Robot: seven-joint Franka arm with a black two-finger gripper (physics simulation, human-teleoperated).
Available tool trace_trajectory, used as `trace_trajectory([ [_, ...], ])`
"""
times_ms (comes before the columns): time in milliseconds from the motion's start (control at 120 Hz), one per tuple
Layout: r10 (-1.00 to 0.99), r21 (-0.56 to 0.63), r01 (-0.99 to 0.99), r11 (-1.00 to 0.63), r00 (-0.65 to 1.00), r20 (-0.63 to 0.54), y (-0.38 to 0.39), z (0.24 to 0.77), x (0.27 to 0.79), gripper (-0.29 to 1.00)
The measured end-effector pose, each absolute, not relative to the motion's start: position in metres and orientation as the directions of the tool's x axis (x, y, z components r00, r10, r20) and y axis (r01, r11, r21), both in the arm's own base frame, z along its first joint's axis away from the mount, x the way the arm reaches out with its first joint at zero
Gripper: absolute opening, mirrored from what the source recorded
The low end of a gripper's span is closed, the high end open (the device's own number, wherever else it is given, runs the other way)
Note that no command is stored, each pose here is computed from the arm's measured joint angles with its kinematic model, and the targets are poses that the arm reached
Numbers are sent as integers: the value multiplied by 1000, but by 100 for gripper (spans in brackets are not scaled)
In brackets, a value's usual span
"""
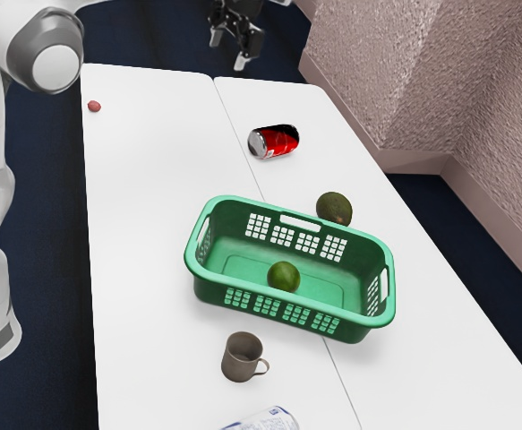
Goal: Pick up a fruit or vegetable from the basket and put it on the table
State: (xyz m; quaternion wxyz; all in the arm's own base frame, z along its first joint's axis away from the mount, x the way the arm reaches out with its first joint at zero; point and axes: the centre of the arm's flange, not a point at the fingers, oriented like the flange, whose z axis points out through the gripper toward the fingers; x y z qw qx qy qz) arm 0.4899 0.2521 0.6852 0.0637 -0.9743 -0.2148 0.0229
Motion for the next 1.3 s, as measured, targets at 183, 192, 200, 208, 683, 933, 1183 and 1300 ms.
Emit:
trace_trajectory([
  [183,339,-64,359,-931,916,212,226,796,444,70],
  [192,332,-60,353,-934,916,226,224,802,441,70],
  [200,326,-56,348,-936,915,238,222,808,438,70],
  [208,321,-53,343,-938,915,244,220,811,436,70],
  [683,184,-1,187,-982,968,-171,130,696,489,70],
  [933,-58,-48,-63,-997,993,-105,-114,631,562,70],
  [1183,177,-43,174,-984,980,-93,-91,605,574,70],
  [1300,273,-26,272,-962,956,-112,-65,600,591,70],
])
